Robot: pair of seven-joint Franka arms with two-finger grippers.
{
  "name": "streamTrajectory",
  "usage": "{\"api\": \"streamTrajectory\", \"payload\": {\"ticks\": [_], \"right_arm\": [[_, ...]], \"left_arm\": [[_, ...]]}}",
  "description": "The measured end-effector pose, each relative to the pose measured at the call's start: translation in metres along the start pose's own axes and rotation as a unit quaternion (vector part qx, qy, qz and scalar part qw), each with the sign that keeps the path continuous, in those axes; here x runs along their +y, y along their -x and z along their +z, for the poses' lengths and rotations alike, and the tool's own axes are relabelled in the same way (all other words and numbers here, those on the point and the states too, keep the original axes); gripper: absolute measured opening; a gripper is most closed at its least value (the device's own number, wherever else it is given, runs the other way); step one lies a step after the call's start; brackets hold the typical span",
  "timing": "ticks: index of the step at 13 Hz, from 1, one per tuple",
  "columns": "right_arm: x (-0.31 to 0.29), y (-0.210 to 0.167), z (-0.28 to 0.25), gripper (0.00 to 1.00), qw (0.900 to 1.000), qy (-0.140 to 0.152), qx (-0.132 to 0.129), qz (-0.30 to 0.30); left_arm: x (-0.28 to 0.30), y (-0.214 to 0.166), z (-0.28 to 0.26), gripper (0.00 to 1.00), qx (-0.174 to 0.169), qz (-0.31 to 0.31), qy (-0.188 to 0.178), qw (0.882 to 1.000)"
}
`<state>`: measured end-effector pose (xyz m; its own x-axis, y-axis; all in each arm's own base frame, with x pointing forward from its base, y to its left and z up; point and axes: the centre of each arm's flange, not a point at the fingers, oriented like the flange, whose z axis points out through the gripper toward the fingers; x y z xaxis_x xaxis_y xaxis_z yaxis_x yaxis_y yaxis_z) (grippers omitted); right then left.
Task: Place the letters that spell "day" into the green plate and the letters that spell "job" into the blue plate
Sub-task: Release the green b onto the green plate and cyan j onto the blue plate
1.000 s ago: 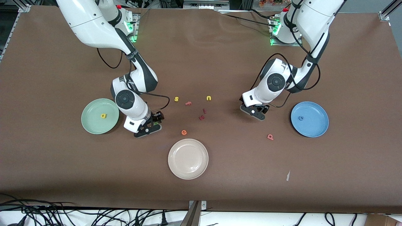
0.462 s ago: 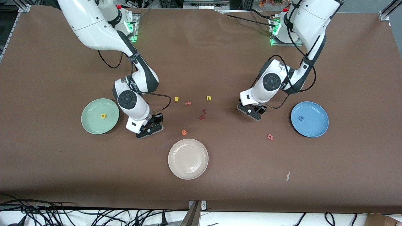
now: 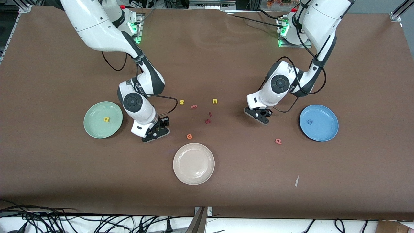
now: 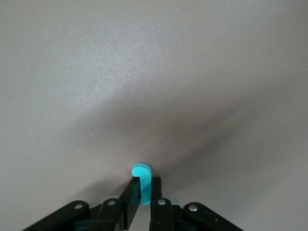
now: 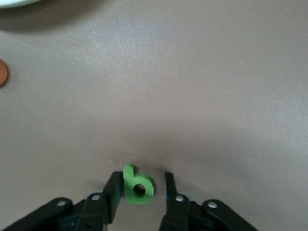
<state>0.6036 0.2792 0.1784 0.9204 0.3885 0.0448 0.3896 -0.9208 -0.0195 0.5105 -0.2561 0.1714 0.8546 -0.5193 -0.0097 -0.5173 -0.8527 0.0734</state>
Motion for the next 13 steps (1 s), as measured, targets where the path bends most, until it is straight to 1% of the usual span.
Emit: {"api": "streamTrajectory", "payload": {"ticks": [1,2,3,5,6,7,9,10,13], "right_arm": [[0.0,0.0,0.0,0.41,1.0,0.0,0.0,0.0],[0.0,-0.001,-0.001,0.3,1.0,0.0,0.001,0.0],[0.0,-0.001,-0.001,0.28,1.0,0.0,0.001,0.0],[0.0,-0.001,-0.001,0.28,1.0,0.0,0.001,-0.001],[-0.001,-0.001,-0.001,0.28,1.0,0.0,0.001,-0.001],[-0.001,-0.002,-0.002,0.28,1.0,0.0,0.003,-0.001],[0.001,-0.006,-0.007,0.28,1.0,0.001,0.0,0.001],[0.004,-0.009,-0.013,0.28,1.0,0.003,-0.009,0.003],[0.033,-0.015,-0.041,0.28,0.999,0.019,-0.033,0.012]], "left_arm": [[0.001,-0.001,-0.002,0.11,0.002,0.001,0.0,1.0],[-0.002,0.0,-0.002,0.11,0.002,-0.001,-0.001,1.0],[-0.007,-0.001,-0.004,0.11,0.005,-0.005,-0.002,1.0],[-0.04,-0.005,-0.023,0.11,0.024,-0.032,-0.009,0.999],[-0.067,-0.004,-0.04,0.11,0.035,-0.053,-0.014,0.998],[-0.096,0.002,-0.059,0.11,0.036,-0.074,-0.02,0.996],[-0.156,0.025,-0.099,0.11,0.031,-0.095,-0.031,0.995],[-0.185,0.04,-0.113,0.11,0.029,-0.091,-0.036,0.995],[-0.261,0.09,-0.122,0.11,0.021,-0.081,-0.039,0.996]]}}
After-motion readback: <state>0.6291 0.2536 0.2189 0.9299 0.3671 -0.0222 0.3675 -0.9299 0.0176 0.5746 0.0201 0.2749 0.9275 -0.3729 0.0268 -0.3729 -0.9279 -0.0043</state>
